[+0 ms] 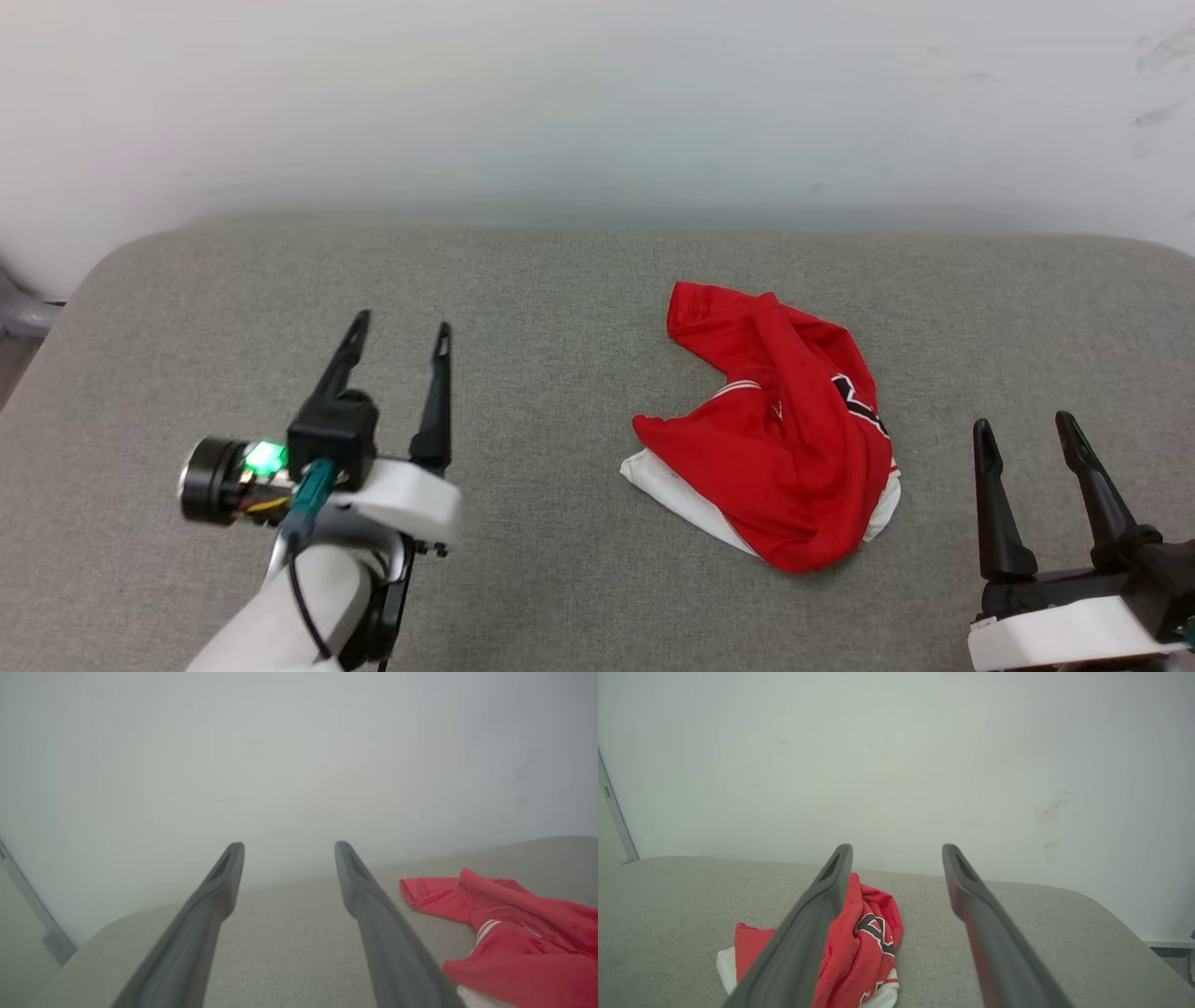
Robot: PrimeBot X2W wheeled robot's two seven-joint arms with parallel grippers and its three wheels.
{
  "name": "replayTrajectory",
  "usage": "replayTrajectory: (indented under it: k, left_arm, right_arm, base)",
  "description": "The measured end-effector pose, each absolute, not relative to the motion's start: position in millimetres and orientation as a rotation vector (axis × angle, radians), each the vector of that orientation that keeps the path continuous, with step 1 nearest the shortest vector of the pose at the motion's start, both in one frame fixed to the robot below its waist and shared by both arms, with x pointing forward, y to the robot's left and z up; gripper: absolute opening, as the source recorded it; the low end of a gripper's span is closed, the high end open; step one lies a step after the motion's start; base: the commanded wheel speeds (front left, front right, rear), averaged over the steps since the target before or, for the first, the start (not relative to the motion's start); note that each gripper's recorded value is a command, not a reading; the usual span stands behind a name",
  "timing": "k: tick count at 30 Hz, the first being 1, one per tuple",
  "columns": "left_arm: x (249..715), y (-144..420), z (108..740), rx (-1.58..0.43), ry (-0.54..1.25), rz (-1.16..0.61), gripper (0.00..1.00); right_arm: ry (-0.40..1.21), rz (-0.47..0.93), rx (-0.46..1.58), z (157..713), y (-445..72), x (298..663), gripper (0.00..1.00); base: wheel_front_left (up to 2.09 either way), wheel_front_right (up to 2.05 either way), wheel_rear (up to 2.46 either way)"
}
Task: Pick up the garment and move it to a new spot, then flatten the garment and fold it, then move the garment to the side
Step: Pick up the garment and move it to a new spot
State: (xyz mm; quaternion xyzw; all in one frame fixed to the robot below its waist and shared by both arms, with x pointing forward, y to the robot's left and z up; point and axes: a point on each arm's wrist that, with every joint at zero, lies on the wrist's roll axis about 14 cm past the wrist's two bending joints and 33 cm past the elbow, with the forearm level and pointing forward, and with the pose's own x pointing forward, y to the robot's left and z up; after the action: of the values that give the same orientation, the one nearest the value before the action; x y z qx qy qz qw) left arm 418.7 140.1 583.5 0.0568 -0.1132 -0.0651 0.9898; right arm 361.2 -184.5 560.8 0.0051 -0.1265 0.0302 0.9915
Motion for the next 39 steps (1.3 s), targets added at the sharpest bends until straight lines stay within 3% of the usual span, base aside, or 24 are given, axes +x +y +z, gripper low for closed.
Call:
replayTrajectory:
  k: [13,39]
  left_arm:
    - [360.1,188.5,565.2,0.062,-0.238,0.083,1.00]
    - [326.4,183.7,529.7,0.059,-0.159,0.049,1.00]
  right_arm:
    - [-0.232,0.066,0.026,553.4,-182.7,352.5,1.00]
    - [-0.172,0.076,0.061,533.5,-178.5,338.8,1.00]
  base:
    - [0.00,0.00,0.00]
    - [0.00,0.00,0.00]
